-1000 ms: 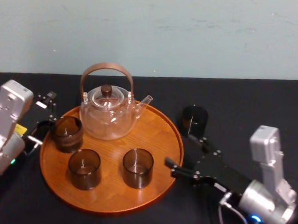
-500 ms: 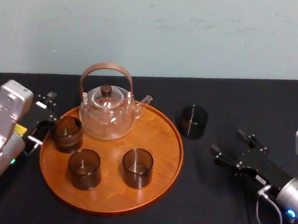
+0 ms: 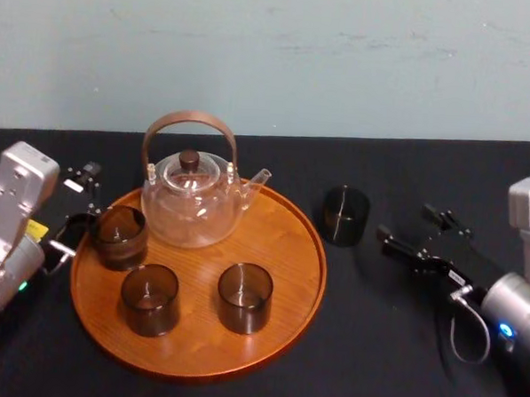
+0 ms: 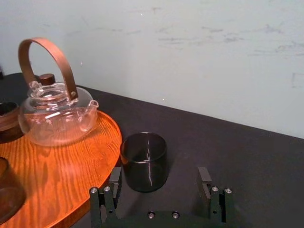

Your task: Pick up the glass from the table and place it on the tray.

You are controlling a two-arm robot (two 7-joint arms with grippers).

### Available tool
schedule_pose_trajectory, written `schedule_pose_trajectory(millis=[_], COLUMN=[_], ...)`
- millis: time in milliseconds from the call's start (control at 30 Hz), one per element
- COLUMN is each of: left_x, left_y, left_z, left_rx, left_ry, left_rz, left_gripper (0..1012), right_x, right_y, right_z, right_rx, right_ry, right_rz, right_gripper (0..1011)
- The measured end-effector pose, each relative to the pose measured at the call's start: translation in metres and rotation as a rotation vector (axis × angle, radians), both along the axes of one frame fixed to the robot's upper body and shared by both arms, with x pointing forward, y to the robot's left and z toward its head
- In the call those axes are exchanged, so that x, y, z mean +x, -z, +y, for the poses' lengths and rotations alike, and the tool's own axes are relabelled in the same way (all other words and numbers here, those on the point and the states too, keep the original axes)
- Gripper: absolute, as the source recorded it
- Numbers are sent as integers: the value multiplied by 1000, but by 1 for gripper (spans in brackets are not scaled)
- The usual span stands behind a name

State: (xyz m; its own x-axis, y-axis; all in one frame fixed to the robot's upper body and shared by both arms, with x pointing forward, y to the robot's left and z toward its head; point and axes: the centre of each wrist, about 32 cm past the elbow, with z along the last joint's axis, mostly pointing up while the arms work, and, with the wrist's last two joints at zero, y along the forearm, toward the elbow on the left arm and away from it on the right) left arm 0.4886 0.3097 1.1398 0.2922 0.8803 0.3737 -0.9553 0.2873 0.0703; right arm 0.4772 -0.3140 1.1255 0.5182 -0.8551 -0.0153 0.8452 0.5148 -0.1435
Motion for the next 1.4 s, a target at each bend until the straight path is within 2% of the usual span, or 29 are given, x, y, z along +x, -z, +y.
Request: schedule_pose_trajectory(millis=[300,433,1133,1400], left_x=[0,0,0,0], left_y=[0,0,0,0], left_z=[0,0,0,0], left_rx=[0,0,0,0], left_ry=[0,0,0,0], left_rz=[0,0,0,0], left_gripper=[0,0,0,0], right_x=[30,40,73,83], right_y=[6,8,8,10], right_z=[8,13,32,37], right_rx=[-18,-29,-85,-91], right_ry=[-26,-40,-92,-107], right_rz=[43,55,55,58], right_gripper=[1002,1002,1002,1002])
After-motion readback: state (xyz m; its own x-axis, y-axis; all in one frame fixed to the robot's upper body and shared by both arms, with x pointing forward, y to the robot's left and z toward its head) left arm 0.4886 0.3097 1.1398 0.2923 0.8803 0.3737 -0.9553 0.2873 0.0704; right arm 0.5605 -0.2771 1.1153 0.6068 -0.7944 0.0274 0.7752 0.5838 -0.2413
